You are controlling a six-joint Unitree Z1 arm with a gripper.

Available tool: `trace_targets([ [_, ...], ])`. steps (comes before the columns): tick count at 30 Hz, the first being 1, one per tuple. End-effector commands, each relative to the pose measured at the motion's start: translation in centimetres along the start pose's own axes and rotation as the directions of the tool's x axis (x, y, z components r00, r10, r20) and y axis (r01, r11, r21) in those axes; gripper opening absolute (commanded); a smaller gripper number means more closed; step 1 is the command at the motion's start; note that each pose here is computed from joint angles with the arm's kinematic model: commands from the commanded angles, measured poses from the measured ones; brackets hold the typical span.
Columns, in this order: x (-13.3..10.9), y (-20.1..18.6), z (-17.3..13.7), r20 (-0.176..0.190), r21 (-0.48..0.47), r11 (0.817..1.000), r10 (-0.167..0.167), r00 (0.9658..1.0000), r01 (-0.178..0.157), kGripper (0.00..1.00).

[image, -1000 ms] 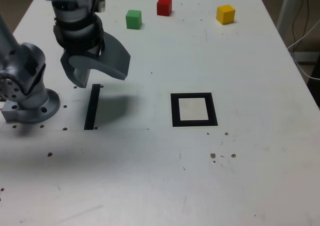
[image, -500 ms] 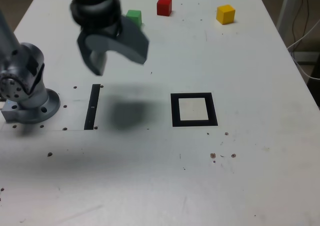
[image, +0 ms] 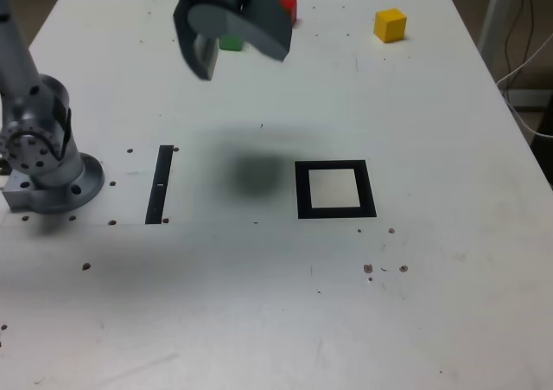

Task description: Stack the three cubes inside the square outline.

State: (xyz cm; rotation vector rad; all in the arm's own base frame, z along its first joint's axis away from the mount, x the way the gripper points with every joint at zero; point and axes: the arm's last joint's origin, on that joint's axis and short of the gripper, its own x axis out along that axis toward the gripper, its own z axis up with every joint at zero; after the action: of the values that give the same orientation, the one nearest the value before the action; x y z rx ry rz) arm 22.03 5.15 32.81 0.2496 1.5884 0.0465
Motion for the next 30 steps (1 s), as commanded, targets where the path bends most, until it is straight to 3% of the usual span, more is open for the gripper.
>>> trace_targets([
  [1,-0.3,1.4,0.4,-0.011,-0.003,1.0,-0.003,0.9999,0.003,0.99],
  [13,-0.7,10.8,0.7,-0.056,-0.044,0.999,-0.025,0.9981,0.022,0.99],
  [22,1.0,17.9,1.0,-0.083,-0.082,0.996,-0.05,0.9953,0.043,0.99],
  [30,3.1,23.7,0.9,-0.078,-0.099,0.995,-0.038,0.9962,0.03,0.99],
])
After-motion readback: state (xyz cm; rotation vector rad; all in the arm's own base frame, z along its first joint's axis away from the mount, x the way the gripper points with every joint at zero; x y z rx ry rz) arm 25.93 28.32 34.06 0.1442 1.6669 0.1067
